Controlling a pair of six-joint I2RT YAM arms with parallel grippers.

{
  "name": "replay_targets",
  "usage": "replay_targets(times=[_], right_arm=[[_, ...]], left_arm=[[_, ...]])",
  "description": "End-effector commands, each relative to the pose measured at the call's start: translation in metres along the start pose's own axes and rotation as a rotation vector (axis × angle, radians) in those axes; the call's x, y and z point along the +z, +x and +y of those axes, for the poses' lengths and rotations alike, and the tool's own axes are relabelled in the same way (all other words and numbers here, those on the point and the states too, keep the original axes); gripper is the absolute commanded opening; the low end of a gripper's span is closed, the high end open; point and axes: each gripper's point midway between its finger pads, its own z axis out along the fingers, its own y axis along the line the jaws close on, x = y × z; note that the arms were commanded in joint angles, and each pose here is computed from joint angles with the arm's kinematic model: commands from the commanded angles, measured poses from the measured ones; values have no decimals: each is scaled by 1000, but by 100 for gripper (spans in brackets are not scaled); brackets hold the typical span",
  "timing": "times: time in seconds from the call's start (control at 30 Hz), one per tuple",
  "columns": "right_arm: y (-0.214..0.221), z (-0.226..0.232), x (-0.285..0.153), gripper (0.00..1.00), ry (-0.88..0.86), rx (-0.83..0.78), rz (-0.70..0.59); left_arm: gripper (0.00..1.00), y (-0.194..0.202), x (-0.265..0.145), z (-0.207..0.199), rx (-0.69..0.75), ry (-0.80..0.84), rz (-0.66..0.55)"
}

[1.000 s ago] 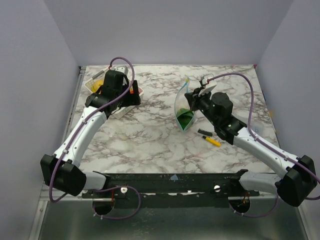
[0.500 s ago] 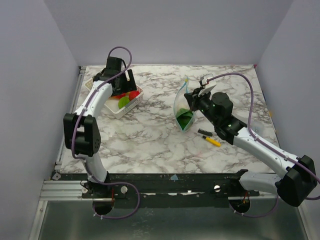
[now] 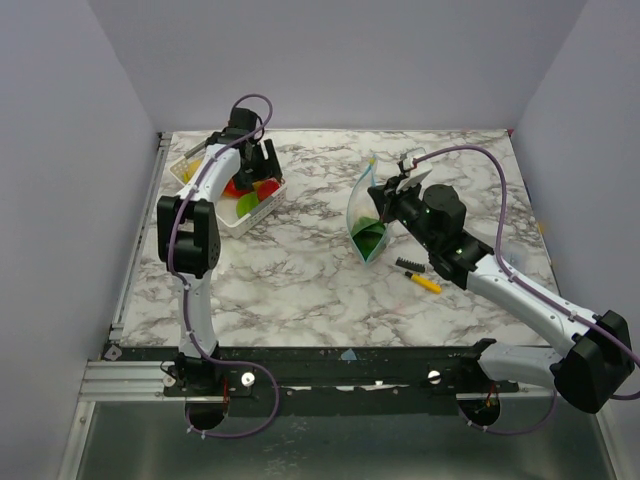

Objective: Place the food in the zip-top bag and seal the zipper
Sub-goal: Move the bin to the center of the board.

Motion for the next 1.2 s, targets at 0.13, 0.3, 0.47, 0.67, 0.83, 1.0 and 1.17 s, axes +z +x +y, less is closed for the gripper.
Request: replay_targets(times=[0.13,0.3,0.47,0.67,0.83,1.0,1.17], right_arm=[[-4,4,0,0,-22,-9,-15],[-7,1,-2,0,-8,-16,-23],[-7,5,-2,0,-26,-11,-25],[-7,3,-2,0,-17,-17,-23],[-8,2,-3,0,-10,-15,-31],[-3,6,1,0,-32,-12,-13],[-6,4,-2,0,-24,-15,-23]], left_arm=[[77,13,17,3,-66,-32,70],[75,9,21,3,-95,-81,112],[75,16,20,-11,-159,-22,145],[74,49,25,-10,-269,-38,221],[74,81,15,-7,-260,-79,229],[75,97,-5,-4,-293,-38,178],[60,88,-5,-1,-262,-54,158]])
